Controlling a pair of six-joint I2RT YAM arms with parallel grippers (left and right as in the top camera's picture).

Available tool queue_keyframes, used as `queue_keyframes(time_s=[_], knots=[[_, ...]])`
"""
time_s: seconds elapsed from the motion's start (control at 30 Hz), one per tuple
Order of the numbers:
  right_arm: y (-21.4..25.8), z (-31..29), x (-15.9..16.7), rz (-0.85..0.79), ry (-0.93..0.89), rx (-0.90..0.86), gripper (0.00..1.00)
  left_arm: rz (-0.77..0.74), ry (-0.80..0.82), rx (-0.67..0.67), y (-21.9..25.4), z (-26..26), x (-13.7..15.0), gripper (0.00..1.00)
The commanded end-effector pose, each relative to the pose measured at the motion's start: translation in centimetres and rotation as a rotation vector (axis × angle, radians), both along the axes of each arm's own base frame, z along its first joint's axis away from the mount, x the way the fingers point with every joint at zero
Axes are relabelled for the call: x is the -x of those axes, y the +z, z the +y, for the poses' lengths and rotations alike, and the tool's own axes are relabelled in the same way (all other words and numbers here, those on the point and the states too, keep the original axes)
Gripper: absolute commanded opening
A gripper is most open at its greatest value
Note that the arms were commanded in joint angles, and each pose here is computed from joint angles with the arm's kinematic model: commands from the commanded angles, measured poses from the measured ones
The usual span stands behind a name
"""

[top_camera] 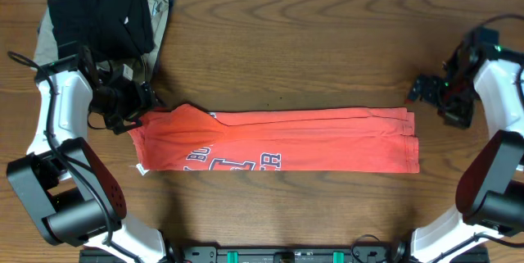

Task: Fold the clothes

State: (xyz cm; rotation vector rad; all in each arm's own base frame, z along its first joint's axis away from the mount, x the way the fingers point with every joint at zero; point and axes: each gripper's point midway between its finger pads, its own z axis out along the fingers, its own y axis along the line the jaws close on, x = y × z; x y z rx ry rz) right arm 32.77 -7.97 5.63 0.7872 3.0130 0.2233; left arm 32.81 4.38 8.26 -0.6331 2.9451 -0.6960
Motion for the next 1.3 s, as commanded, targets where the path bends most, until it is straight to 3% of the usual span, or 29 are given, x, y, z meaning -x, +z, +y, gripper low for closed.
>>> queue_keyframes(time_s=[0.0,0.43,0.63,0.7,0.87,0.93,1.27], knots=[[-2.2,2.2,1.9,0.017,0.046,-0.135,0.99,0.002,-0.020,0.015,0.0,-0.7,0.0,0.83],[-6.1,6.8,4.4,-0.058,0.161,-0.341,0.96,0.002,-0.054,0.015,0.0,-1.8,-0.1,0.84],[-6.0,6.2,3.5,-0.076,0.132,-0.320,0.17,0.004,-0.054,0.015,0.0,-1.8,0.0,0.84],[-5.7,5.3,3.1,-0.072,0.098,-0.291,0.02,0.006,-0.054,0.016,0.0,-1.8,0.0,0.84],[-3.8,1.8,2.3,-0.027,0.002,-0.191,0.01,0.024,-0.054,0.023,0.0,-1.9,0.4,0.85],[-2.6,0.6,2.3,0.001,-0.049,-0.162,0.01,0.034,-0.055,0.026,0.0,-2.0,0.7,0.99],[2.8,-1.7,2.6,0.104,-0.079,-0.039,0.01,0.039,-0.054,0.028,0.0,-2.1,0.8,0.98]])
